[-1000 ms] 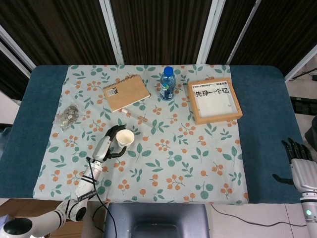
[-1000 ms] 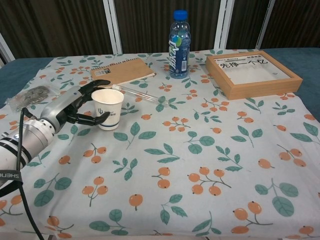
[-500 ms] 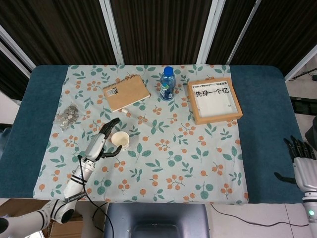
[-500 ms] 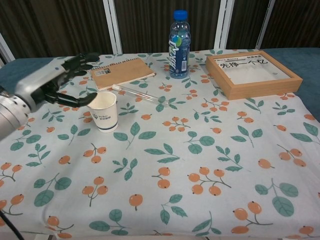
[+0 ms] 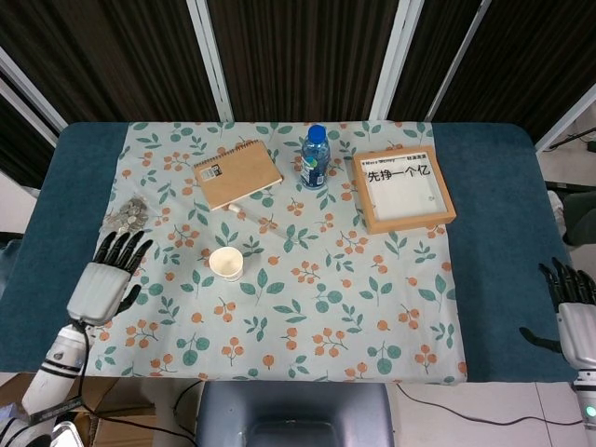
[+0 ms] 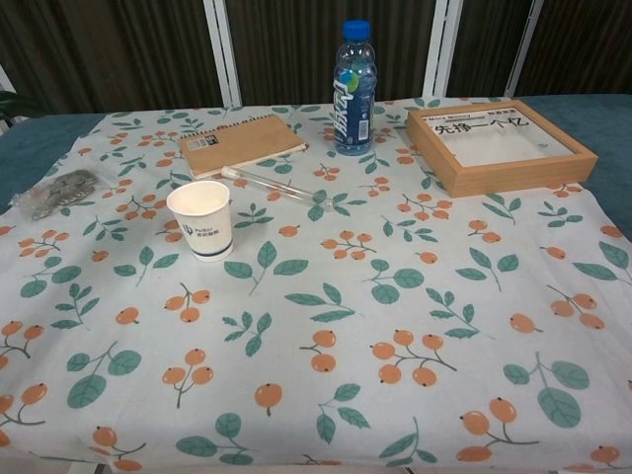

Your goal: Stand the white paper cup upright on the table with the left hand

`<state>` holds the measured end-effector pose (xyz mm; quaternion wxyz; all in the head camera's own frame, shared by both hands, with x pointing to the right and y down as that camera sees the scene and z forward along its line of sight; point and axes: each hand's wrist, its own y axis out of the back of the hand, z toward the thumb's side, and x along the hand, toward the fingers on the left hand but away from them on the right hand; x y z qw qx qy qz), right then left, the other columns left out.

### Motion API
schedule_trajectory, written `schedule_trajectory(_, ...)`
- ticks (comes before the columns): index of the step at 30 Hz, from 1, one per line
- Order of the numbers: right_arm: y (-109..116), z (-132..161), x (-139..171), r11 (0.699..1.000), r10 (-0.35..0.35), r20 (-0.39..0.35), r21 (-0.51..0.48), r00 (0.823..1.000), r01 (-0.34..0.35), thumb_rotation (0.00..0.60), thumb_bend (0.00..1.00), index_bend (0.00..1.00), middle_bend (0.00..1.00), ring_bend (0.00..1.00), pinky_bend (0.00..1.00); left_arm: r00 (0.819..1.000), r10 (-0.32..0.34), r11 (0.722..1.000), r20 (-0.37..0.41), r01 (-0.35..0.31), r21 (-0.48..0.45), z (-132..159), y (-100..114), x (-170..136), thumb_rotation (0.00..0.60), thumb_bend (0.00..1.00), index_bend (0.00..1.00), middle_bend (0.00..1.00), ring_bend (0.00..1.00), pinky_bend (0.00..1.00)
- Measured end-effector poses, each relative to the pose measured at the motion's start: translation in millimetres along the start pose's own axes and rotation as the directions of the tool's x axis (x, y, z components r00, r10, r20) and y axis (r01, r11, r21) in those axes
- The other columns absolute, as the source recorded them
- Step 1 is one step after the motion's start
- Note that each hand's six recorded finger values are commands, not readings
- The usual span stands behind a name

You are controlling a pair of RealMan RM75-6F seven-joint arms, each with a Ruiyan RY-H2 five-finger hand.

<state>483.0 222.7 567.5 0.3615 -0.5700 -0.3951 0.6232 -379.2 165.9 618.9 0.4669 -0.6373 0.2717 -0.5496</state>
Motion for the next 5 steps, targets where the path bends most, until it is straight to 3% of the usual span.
schedule_trajectory(5, -1, 3, 2, 1.000, -0.001, -0.004, 0.004, 1.000, 0.001, 0.600, 0.05, 0.00, 0.00, 0.00, 0.00, 0.994, -0.033, 0.997, -0.107, 0.025, -0.075, -34, -7, -39, 0.600, 0.38, 0.00, 0.00, 0.00, 0.00)
